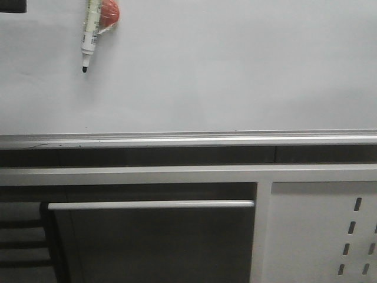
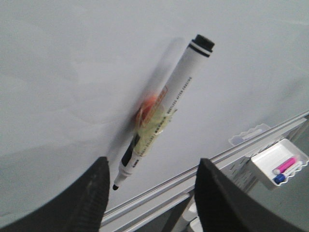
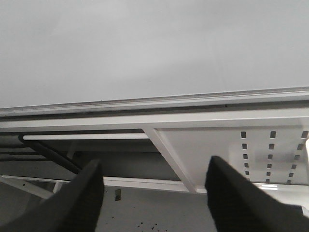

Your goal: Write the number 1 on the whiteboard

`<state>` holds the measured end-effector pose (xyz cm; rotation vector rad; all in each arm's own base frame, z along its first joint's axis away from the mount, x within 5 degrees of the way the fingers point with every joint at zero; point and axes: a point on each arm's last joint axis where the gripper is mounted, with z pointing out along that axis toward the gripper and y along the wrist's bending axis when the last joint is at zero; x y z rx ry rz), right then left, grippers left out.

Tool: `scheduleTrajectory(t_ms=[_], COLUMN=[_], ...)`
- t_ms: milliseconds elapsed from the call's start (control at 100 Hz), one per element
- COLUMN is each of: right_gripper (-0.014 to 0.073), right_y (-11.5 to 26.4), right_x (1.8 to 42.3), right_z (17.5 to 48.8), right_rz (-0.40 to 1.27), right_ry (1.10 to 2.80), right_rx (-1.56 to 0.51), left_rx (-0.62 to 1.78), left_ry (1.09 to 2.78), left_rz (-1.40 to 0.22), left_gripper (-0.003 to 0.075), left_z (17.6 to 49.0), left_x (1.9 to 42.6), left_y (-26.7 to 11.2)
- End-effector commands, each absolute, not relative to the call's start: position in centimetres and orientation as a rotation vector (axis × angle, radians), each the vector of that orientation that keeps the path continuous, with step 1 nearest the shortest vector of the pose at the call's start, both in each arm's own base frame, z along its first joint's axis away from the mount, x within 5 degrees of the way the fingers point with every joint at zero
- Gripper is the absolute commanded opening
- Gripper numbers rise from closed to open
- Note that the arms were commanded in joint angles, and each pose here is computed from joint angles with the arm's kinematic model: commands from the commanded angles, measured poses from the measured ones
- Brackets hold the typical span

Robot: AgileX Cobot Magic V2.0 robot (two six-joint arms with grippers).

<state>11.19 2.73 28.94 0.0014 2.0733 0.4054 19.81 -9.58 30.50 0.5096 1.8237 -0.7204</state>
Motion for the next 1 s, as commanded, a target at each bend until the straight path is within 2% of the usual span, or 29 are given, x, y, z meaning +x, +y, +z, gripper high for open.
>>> scheduleTrajectory(t_ms=[0, 230, 750, 820, 950, 990], right_gripper=[0.0417, 0.0417, 0.0417, 0.0417, 0.0417, 0.0417], right_y=[2.6, 2.6, 2.6, 2.6, 2.6, 2.6], right_x=[11.7, 11.7, 11.7, 11.7, 11.7, 11.7], right_z=[30.5, 30.5, 30.5, 30.5, 30.5, 30.5], right_rz=[0.395, 0.394, 0.393, 0.393, 0.393, 0.393], right_ry=[1.985, 1.983, 1.981, 1.981, 1.981, 1.981], right_rx=[0.017, 0.018, 0.019, 0.019, 0.019, 0.019], left_rx=[0.52, 0.566, 0.592, 0.592, 0.6, 0.605], left_ry=[1.757, 1.766, 1.79, 1.794, 1.793, 1.791], left_rz=[-0.681, -0.452, -0.397, -0.394, -0.386, -0.385], left_gripper=[0.0329, 0.0315, 0.0309, 0.025, -0.002, -0.002], left_z=[32.1, 32.5, 32.4, 32.2, 32.2, 32.2], left_x=[20.1, 20.9, 23.8, 23.8, 23.9, 23.9], left_y=[-10.9, -13.3, -15.2, -15.2, -15.2, -15.2])
